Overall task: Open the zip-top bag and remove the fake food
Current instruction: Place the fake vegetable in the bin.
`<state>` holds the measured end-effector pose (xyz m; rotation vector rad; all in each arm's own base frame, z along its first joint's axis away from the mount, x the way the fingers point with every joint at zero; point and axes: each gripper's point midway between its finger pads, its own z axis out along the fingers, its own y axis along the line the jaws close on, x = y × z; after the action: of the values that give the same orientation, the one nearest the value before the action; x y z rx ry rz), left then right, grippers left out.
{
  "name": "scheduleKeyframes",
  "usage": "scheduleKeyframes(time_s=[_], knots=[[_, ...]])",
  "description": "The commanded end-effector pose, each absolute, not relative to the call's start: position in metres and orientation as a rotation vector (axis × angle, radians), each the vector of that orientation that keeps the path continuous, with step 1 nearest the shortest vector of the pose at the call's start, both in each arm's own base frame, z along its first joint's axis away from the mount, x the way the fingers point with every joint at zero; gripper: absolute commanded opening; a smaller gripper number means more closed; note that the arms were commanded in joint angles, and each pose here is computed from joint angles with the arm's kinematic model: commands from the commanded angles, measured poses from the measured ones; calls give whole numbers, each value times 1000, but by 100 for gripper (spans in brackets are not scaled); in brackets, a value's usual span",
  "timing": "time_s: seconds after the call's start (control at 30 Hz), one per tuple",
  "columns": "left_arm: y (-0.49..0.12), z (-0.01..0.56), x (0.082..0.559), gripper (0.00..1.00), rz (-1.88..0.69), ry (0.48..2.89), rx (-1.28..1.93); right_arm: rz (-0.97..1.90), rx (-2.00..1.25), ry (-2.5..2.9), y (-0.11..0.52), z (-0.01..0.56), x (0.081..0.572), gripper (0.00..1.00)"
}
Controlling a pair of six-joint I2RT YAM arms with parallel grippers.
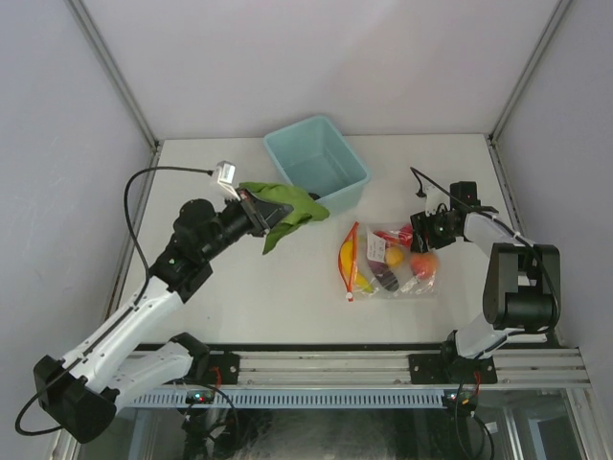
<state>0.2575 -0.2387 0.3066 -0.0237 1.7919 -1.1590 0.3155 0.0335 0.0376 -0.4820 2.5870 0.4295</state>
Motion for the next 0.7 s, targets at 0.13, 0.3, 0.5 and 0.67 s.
scheduleKeyframes(time_s=[0.13, 0.3, 0.5, 0.67], knots=[[-244, 381, 286, 0, -1227, 1643, 17, 399, -489, 2569, 29, 38, 319, 62], [-249, 377, 311, 0, -1190, 1727, 36, 403, -482, 2564, 28, 40, 319, 63], [-254, 363, 347, 0, -1102, 1838, 28, 408, -467, 2562, 26, 41, 319, 64], [-263, 348, 377, 0, -1007, 1970, 82, 411, -455, 2560, 24, 42, 319, 64]])
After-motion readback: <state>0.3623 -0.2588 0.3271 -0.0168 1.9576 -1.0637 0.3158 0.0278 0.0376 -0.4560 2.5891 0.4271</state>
